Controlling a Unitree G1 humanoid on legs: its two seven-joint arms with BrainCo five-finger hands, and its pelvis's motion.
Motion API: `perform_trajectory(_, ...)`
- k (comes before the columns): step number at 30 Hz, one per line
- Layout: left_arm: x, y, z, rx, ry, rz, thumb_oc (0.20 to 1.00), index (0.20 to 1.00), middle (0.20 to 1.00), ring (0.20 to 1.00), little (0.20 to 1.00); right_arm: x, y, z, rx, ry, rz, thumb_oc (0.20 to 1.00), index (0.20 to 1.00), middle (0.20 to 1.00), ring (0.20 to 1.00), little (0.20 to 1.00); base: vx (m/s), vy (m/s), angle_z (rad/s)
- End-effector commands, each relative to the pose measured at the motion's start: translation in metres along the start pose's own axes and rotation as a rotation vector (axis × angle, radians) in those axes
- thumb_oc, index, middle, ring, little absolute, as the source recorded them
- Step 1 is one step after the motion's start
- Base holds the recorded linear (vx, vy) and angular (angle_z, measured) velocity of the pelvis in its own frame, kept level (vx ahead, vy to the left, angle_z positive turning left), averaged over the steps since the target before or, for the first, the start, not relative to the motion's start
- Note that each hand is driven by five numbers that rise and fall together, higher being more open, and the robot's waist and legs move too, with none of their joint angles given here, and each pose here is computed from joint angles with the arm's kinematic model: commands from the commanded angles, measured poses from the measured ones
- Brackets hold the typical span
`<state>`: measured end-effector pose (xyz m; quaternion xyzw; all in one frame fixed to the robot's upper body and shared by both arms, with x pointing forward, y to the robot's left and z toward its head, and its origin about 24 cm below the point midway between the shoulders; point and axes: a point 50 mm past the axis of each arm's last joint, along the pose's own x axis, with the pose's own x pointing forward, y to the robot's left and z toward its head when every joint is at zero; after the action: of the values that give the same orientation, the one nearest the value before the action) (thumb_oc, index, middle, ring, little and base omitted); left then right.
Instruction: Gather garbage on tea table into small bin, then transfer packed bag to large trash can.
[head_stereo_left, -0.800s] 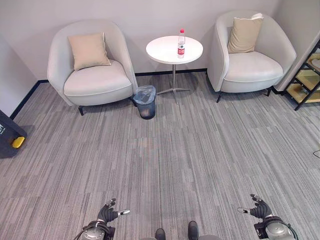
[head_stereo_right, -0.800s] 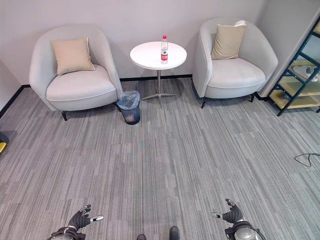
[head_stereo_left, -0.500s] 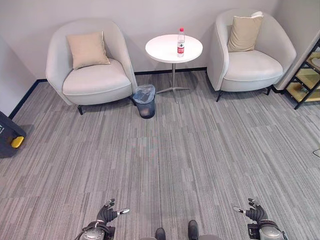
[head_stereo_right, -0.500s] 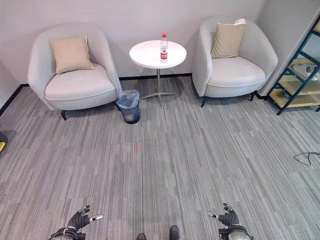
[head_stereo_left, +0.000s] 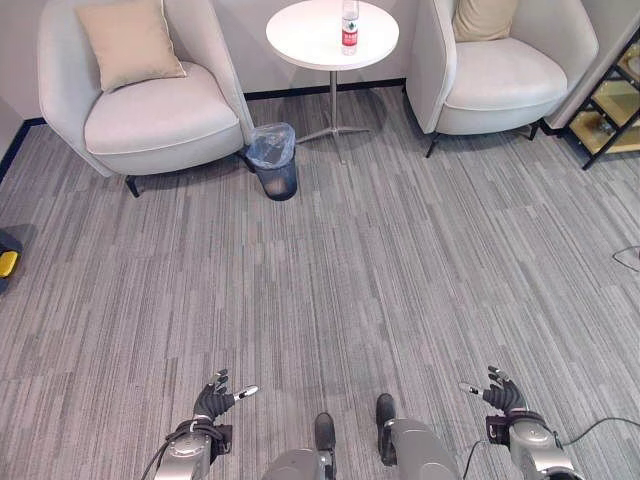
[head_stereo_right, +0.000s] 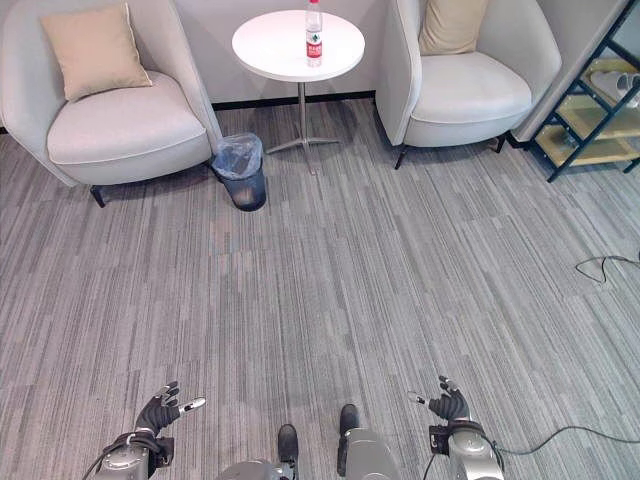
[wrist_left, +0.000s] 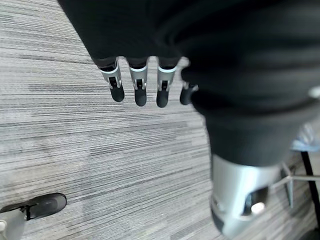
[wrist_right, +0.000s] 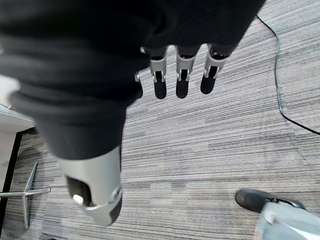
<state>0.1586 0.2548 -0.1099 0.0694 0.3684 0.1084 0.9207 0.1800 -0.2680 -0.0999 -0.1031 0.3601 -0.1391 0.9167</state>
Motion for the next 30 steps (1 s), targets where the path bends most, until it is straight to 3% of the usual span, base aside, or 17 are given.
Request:
perform_trajectory(1,0.0,0.01,0.005,-0.035,-0.039,0.035,1.0,1.0,1.0,1.0,1.0,0.001,-0.008,0.013,-0.048,-0.069,-0.018,1.0,1.0,1.0,1.0,1.0,0.31,-0.088,-0.19)
perform_trajectory(17,0.007,-0.02,0.013,0.008,-0.036,-0.058,1.0,1.0,1.0,1.0,1.0,-0.001,-0.023,0.017,-0.029,-0.1,-0.061,1.0,1.0,1.0,1.0,1.0,0.41,-0.259,0.16)
perform_trajectory(30,0.001,-0.012,-0.004,0.005,0.008,-0.026,1.0,1.0,1.0,1.0,1.0,-0.003,-0.014,0.004,-0.044,-0.05,-0.045,1.0,1.0,1.0,1.0,1.0,0.45,0.019,-0.28)
